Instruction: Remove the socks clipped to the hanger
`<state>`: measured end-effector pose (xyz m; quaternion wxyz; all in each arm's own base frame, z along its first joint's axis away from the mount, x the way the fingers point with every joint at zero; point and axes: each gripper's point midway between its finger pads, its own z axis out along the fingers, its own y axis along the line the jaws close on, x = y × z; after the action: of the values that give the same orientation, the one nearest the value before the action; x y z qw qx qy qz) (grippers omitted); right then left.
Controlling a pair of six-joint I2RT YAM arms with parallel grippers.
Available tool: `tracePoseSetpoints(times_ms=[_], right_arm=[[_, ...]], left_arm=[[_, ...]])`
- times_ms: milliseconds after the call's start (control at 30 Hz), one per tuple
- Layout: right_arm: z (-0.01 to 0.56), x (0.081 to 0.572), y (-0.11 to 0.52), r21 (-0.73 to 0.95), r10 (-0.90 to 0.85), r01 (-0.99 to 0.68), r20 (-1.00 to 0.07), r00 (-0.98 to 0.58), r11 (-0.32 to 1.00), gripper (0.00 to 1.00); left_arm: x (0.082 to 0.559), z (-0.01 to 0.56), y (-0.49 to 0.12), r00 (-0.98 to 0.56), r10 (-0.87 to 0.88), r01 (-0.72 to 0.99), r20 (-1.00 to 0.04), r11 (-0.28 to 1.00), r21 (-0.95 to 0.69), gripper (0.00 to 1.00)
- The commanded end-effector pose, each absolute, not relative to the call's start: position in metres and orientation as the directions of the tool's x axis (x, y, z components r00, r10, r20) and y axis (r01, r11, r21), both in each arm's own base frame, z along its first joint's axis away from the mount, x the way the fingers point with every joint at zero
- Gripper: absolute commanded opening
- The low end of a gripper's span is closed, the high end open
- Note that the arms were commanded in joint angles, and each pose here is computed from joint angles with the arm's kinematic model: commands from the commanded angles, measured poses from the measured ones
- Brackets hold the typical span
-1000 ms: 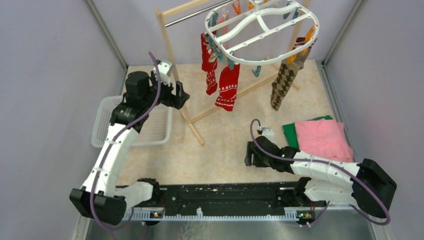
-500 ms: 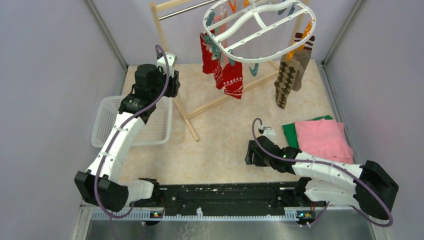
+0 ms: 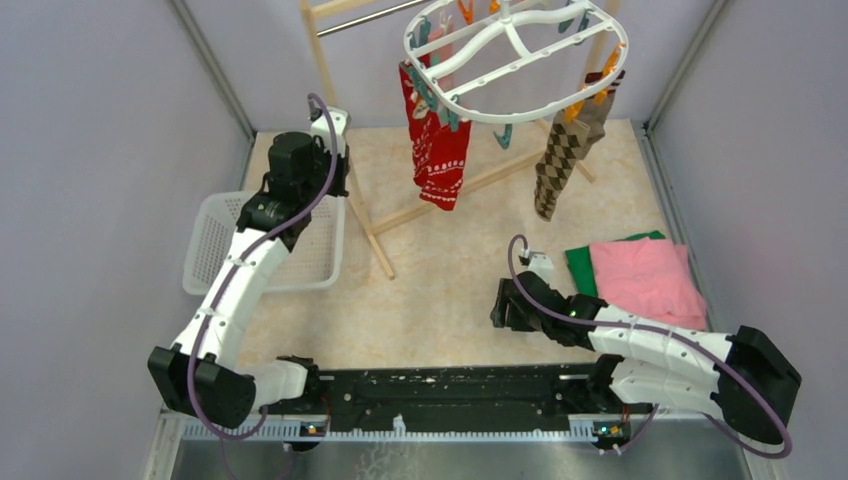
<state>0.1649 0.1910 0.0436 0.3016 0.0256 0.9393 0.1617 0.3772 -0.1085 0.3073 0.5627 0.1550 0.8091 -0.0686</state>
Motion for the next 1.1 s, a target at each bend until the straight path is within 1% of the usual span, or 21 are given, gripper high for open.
tracePoseSetpoints(times_ms=[0,100,133,167,200,233,267,300,333,400,500,700,833,900,933,1067], right_arm=[[0.062,0.174,0.199,0.359,0.189,-0.05,-0.598,-0.779,0.932,0.59],[0.061,0.174,0.199,0.361,0.188,-0.051,-0.596,-0.781,0.931,0.59],[0.061,0.174,0.199,0.36,0.187,-0.051,-0.594,-0.782,0.931,0.6],[0.06,0.173,0.199,0.359,0.186,-0.05,-0.593,-0.784,0.932,0.61],[0.06,0.173,0.199,0.356,0.185,-0.05,-0.593,-0.784,0.933,0.61],[0.059,0.173,0.199,0.357,0.186,-0.05,-0.593,-0.783,0.933,0.62],[0.059,0.173,0.199,0.357,0.186,-0.049,-0.593,-0.783,0.933,0.63],[0.059,0.173,0.199,0.357,0.186,-0.049,-0.593,-0.783,0.933,0.63],[0.058,0.173,0.199,0.355,0.184,-0.049,-0.593,-0.784,0.934,0.63],[0.058,0.173,0.199,0.354,0.183,-0.049,-0.592,-0.785,0.934,0.63],[0.06,0.174,0.2,0.359,0.187,-0.05,-0.595,-0.781,0.932,0.63],[0.063,0.176,0.2,0.359,0.191,-0.052,-0.605,-0.773,0.932,0.62],[0.065,0.177,0.199,0.354,0.188,-0.053,-0.611,-0.769,0.934,0.62],[0.064,0.177,0.198,0.355,0.192,-0.049,-0.612,-0.767,0.934,0.62],[0.063,0.177,0.197,0.355,0.193,-0.047,-0.611,-0.768,0.934,0.62],[0.064,0.177,0.194,0.356,0.201,-0.042,-0.617,-0.761,0.933,0.61]], left_arm=[[0.375,0.312,-0.119,-0.273,0.165,0.368,-0.948,0.928,0.056,0.0],[0.374,0.31,-0.116,-0.282,0.161,0.352,-0.946,0.934,0.054,0.0],[0.37,0.31,-0.119,-0.282,0.16,0.373,-0.946,0.927,0.045,0.03],[0.367,0.311,-0.123,-0.282,0.152,0.394,-0.947,0.919,0.031,0.19],[0.363,0.311,-0.128,-0.282,0.142,0.417,-0.949,0.909,0.012,0.53],[0.36,0.309,-0.132,-0.288,0.134,0.439,-0.948,0.899,-0.006,0.72],[0.358,0.309,-0.136,-0.299,0.115,0.446,-0.947,0.894,-0.033,0.85],[0.358,0.309,-0.138,-0.31,0.098,0.443,-0.946,0.895,-0.053,0.95],[0.361,0.311,-0.138,-0.311,0.094,0.437,-0.946,0.898,-0.055,0.98],[0.37,0.315,-0.132,-0.323,0.048,0.372,-0.945,0.925,-0.08,0.99],[0.384,0.327,-0.121,-0.278,0.026,0.296,-0.96,0.953,-0.06,0.98],[0.401,0.324,-0.125,-0.261,0.017,0.288,-0.965,0.956,-0.061,0.89],[0.409,0.32,-0.124,-0.247,0.027,0.28,-0.969,0.959,-0.045,0.86],[0.411,0.319,-0.123,-0.244,0.049,0.285,-0.969,0.958,-0.024,0.8],[0.412,0.318,-0.119,-0.24,0.055,0.263,-0.969,0.965,-0.011,0.75],[0.41,0.317,-0.118,-0.228,0.098,0.284,-0.969,0.958,0.03,0.56]])
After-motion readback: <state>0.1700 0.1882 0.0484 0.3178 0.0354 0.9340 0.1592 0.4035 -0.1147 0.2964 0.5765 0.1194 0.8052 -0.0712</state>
